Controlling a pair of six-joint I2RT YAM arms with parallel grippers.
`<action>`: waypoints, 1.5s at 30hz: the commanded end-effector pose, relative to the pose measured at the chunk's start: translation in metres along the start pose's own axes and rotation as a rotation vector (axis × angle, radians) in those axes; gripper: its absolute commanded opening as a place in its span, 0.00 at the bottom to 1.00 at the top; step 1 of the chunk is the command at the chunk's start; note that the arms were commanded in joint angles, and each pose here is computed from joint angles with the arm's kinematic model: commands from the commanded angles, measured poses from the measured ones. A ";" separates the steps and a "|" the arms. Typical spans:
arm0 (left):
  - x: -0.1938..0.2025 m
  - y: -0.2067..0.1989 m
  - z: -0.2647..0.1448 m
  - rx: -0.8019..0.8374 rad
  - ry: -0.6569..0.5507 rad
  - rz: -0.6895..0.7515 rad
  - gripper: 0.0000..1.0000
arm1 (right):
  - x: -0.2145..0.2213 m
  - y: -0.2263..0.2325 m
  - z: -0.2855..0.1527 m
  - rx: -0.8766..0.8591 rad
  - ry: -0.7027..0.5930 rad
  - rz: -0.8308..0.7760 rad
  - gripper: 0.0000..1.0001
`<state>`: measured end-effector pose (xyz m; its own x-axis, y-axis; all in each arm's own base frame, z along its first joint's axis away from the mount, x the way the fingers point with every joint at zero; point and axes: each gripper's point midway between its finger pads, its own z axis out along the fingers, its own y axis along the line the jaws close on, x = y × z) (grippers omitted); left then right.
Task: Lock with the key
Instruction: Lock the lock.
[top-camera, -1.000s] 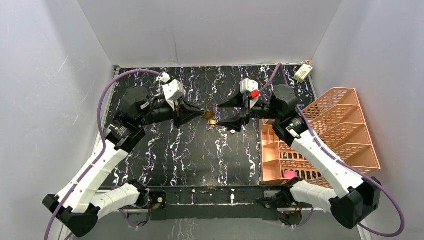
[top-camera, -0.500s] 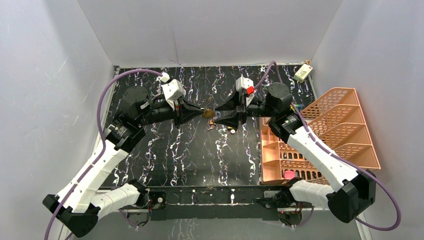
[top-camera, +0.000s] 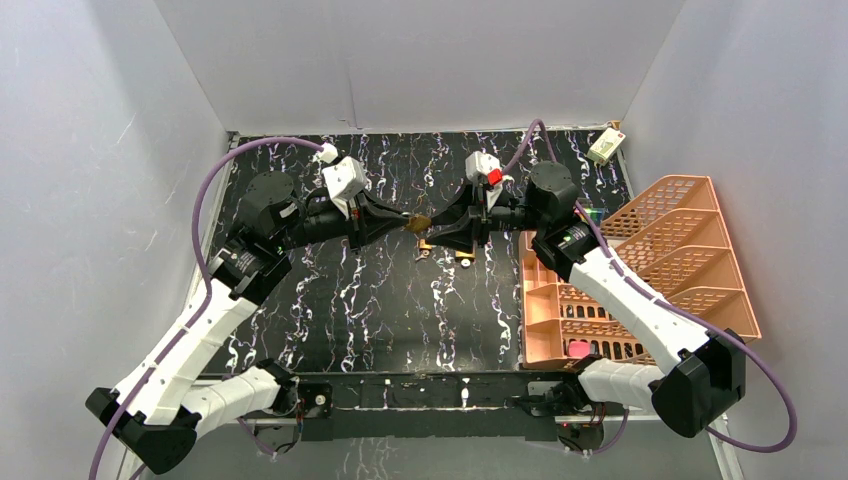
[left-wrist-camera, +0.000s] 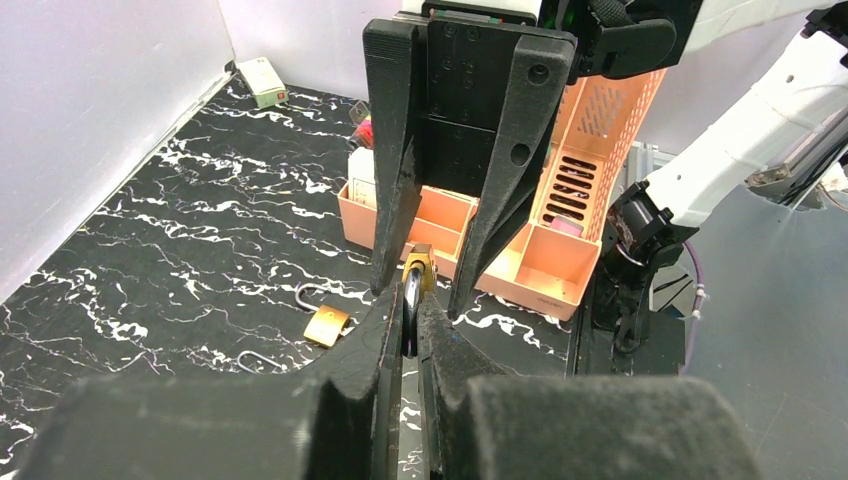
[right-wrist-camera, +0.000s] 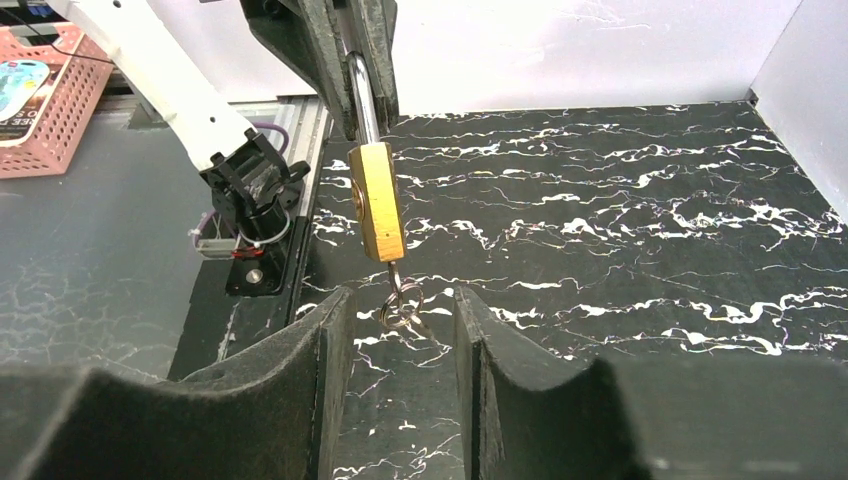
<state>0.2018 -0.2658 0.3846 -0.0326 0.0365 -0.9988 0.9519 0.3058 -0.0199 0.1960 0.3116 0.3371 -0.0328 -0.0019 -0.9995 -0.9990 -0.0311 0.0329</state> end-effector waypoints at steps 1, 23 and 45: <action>-0.023 0.000 -0.002 -0.001 -0.065 0.048 0.00 | -0.032 0.005 0.003 -0.026 -0.063 -0.085 0.45; -0.027 0.009 -0.014 -0.097 -0.065 0.091 0.00 | -0.020 -0.003 -0.004 0.072 -0.031 -0.072 0.00; -0.051 0.017 -0.032 -0.190 -0.079 0.187 0.00 | 0.025 -0.004 -0.024 0.199 0.052 -0.031 0.00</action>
<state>0.2066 -0.2414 0.4149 0.1059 0.0467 -0.9933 0.8964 0.4280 0.1157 0.1975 0.2920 0.3021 -0.0435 -0.0715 -0.9965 -0.9902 0.1355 0.0335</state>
